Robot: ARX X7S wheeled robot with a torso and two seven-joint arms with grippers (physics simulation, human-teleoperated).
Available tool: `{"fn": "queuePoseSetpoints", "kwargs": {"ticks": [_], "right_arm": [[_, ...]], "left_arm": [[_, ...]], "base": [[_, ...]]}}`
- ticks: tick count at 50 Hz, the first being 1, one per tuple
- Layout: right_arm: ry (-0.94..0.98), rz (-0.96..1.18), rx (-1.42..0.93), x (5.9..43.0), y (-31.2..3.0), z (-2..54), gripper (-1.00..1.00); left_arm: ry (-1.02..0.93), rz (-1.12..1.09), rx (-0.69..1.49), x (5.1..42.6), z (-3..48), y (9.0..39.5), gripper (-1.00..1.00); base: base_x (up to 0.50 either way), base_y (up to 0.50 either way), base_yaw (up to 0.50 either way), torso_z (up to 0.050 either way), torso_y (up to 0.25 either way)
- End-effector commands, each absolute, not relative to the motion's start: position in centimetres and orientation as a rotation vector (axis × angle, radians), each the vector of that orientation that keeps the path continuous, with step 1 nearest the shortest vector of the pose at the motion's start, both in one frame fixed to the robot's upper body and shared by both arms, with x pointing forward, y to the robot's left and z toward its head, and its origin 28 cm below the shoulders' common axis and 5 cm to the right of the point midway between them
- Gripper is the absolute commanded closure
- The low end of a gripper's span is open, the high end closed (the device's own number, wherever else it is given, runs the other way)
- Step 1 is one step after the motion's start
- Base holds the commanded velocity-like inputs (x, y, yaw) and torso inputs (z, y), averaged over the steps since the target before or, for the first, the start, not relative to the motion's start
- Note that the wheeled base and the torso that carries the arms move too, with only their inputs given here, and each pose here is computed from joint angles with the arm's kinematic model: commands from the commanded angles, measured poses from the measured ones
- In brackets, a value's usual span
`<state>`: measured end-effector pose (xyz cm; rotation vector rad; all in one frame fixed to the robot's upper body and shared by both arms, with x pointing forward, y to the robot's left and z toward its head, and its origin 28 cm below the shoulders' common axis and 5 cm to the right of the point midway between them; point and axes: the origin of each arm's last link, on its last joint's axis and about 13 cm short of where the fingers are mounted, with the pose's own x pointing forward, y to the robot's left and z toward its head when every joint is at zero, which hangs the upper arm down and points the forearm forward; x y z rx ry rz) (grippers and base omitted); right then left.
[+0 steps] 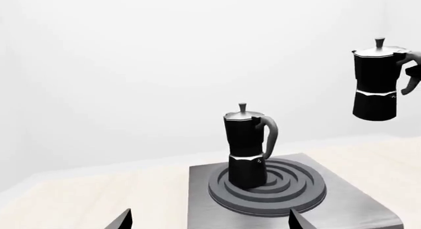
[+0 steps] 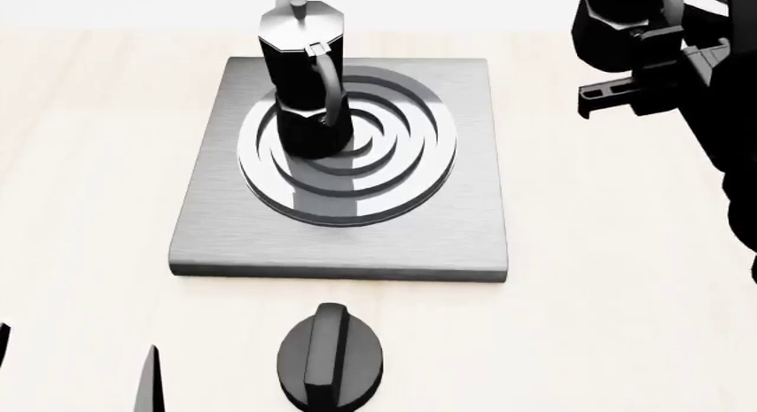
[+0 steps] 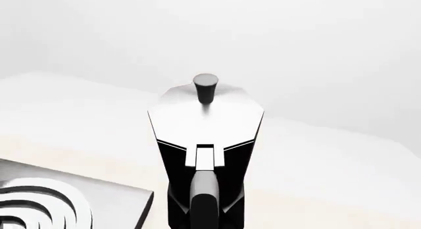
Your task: Put both moka pots on the stove.
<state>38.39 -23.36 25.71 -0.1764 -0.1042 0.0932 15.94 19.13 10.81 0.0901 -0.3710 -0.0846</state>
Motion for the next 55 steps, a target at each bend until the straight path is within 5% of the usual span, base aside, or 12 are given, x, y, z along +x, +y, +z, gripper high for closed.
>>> {"fn": "queuePoseSetpoints", "kwargs": {"ticks": [1,55], "right_arm": [[-0.133,0.160,-0.183,39.3,-21.5,27.3,1.00],[-0.049,0.439,-0.128,42.1,-15.9,27.0,1.00]], "left_arm": [[-0.373,-0.083,0.089,15.9,10.9,19.2,-1.00],[-0.374,-0.086,0.086,15.9,10.8,19.2,-1.00]], "base": [[0.00,0.00,0.00,0.000,0.000],[0.00,0.00,0.00,0.000,0.001]]}}
